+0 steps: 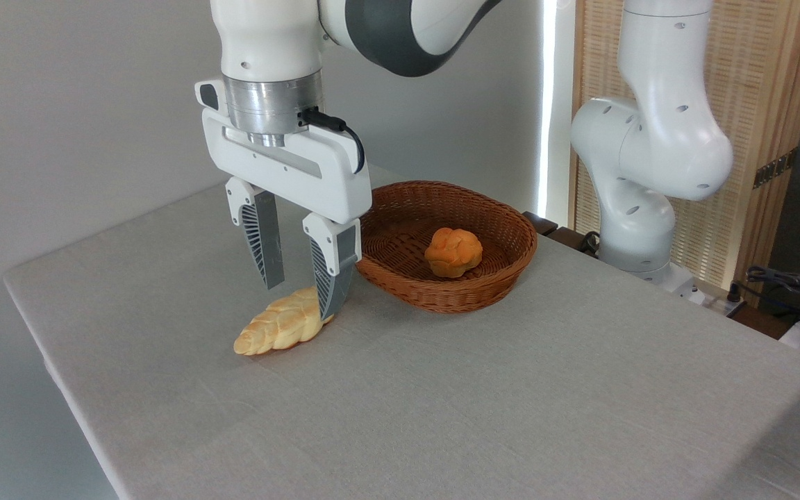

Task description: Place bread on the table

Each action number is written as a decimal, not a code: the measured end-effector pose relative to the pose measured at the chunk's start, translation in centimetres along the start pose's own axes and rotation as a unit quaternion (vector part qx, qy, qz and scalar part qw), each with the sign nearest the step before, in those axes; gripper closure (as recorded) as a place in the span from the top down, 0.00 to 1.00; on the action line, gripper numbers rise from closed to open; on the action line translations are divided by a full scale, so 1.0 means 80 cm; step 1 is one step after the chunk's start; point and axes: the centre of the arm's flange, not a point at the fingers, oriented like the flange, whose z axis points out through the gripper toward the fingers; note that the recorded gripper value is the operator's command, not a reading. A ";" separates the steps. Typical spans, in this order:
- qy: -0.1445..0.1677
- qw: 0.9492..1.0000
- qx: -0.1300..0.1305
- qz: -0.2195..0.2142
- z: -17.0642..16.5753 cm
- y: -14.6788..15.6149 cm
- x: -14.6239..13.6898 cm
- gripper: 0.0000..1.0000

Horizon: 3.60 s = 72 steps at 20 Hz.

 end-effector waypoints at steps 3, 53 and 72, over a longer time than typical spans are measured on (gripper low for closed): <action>0.004 1.000 -0.007 0.015 0.001 0.003 0.001 1.00; -0.123 0.964 -0.102 0.212 0.093 0.203 -0.058 1.00; -0.232 0.930 -0.140 0.248 0.148 0.253 -0.129 1.00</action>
